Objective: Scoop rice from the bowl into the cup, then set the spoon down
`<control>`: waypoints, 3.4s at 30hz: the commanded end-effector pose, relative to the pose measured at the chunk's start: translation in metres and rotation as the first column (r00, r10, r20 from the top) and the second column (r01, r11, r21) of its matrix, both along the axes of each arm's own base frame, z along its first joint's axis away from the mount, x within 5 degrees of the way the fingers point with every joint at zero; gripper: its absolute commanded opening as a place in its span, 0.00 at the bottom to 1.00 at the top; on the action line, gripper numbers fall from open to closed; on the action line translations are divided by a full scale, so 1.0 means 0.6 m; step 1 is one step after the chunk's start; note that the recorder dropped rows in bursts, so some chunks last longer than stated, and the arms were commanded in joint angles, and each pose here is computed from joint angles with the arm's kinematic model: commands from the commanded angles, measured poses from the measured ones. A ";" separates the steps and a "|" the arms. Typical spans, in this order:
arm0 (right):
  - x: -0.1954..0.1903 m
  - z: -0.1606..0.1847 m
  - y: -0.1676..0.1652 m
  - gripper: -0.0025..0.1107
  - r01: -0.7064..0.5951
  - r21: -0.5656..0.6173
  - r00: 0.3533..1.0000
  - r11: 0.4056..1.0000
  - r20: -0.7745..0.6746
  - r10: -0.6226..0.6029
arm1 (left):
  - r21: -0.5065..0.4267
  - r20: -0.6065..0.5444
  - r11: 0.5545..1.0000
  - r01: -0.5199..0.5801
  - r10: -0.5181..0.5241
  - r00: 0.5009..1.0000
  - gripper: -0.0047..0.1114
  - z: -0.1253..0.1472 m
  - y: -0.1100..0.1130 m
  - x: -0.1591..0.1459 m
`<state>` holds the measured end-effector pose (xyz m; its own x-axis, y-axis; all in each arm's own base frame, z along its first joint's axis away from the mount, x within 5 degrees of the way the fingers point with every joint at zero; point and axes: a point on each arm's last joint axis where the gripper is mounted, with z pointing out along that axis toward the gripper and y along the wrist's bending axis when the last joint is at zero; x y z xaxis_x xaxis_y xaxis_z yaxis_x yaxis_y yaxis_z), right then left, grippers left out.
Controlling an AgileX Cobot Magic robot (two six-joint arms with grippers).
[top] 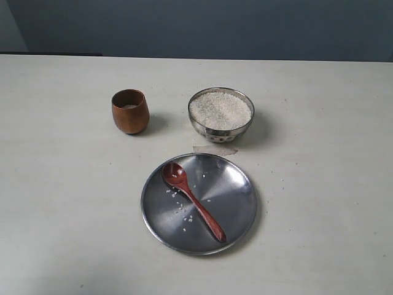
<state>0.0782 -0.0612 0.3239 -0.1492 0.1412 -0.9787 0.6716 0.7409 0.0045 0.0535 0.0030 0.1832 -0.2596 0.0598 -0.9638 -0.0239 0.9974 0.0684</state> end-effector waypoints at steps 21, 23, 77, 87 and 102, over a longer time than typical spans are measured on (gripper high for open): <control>0.034 -0.037 0.059 0.02 -0.425 0.092 0.904 0.900 0.010 0.426 | 0.004 0.004 1.000 0.001 -0.001 1.000 0.04 -0.002 0.000 0.000; 0.039 -0.053 0.067 0.02 -0.490 0.044 0.871 0.871 -0.024 0.491 | 0.004 0.004 1.000 0.001 -0.001 1.000 0.04 -0.002 0.000 0.000; -0.045 -0.210 0.091 0.02 -0.586 -0.037 0.810 0.809 -0.057 0.584 | 0.004 0.004 1.000 0.001 -0.001 1.000 0.04 -0.002 0.000 0.000; -0.046 -0.212 0.091 0.02 -0.583 -0.013 0.812 0.812 -0.058 0.581 | 0.004 0.004 1.000 0.001 -0.001 1.000 0.04 -0.002 0.000 0.000; -0.046 -0.216 0.093 0.02 -0.586 0.024 0.808 0.810 -0.057 0.586 | 0.004 0.004 1.000 0.001 -0.001 1.000 0.04 -0.002 0.000 0.000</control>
<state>0.0506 -0.0053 0.1953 -0.2663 0.0099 -0.9638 0.1021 0.9946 -0.0179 0.0535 0.0030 0.1832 -0.2596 0.0598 -0.9638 -0.0239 0.9974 0.0684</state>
